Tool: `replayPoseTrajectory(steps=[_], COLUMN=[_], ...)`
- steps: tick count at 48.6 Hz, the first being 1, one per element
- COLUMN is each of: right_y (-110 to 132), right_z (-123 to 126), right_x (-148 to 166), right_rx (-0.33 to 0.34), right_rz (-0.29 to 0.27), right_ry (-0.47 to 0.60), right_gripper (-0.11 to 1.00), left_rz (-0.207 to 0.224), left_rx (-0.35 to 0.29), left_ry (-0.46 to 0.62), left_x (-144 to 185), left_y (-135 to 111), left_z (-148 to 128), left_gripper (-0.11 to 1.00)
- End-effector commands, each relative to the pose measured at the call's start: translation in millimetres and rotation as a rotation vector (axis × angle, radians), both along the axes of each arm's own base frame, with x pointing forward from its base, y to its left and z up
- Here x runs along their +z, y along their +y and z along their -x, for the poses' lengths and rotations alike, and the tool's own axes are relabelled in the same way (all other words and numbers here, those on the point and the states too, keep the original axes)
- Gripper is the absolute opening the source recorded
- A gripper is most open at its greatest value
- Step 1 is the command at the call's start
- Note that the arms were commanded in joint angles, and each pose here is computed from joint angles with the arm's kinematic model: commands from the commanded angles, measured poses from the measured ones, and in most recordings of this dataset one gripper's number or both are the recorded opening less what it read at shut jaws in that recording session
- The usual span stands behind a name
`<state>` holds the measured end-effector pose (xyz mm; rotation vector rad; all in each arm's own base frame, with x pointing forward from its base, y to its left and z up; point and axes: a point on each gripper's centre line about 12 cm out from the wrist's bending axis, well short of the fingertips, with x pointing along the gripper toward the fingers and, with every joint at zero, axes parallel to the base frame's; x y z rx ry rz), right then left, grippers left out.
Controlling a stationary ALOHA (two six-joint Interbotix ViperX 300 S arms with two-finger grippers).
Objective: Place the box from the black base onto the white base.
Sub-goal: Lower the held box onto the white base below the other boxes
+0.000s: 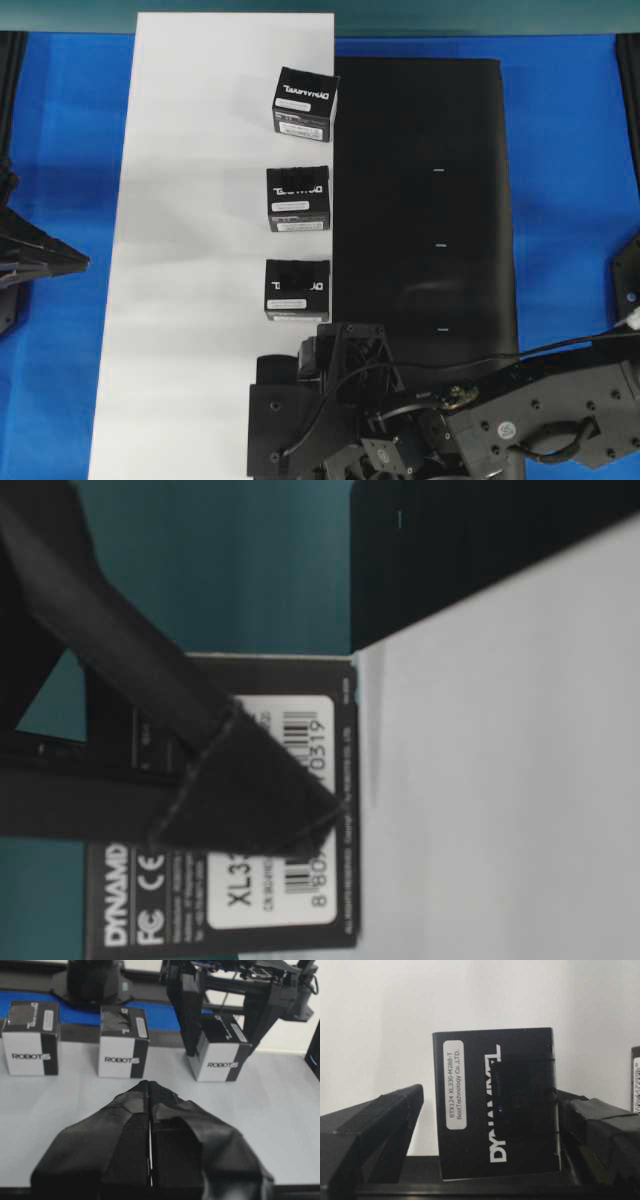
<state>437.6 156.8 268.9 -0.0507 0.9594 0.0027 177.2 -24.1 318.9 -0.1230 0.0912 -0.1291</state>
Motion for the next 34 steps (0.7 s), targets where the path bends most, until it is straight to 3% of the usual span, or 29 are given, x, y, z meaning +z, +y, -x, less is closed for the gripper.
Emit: replayPoseTrajectory(steps=[1,20,34], right_y=[-2,-8,-10], right_z=[-3,-2,8], right_x=[0,9,41], right_rx=[-0.002,-0.011,-0.012], right_rz=[0.0,0.008,-0.025], right_ry=[-0.01,-0.03,-0.096], right_gripper=[0.99,0.99,0.99], left_rz=[0.001,0.002,0.003], left_rx=[-0.002,-0.002,-0.001], left_ry=[-0.029,-0.029,-0.032], left_x=[11,11,12], left_y=[0,0,0], left_z=[-1,-1,0], left_gripper=[-0.05,-0.05,-0.05])
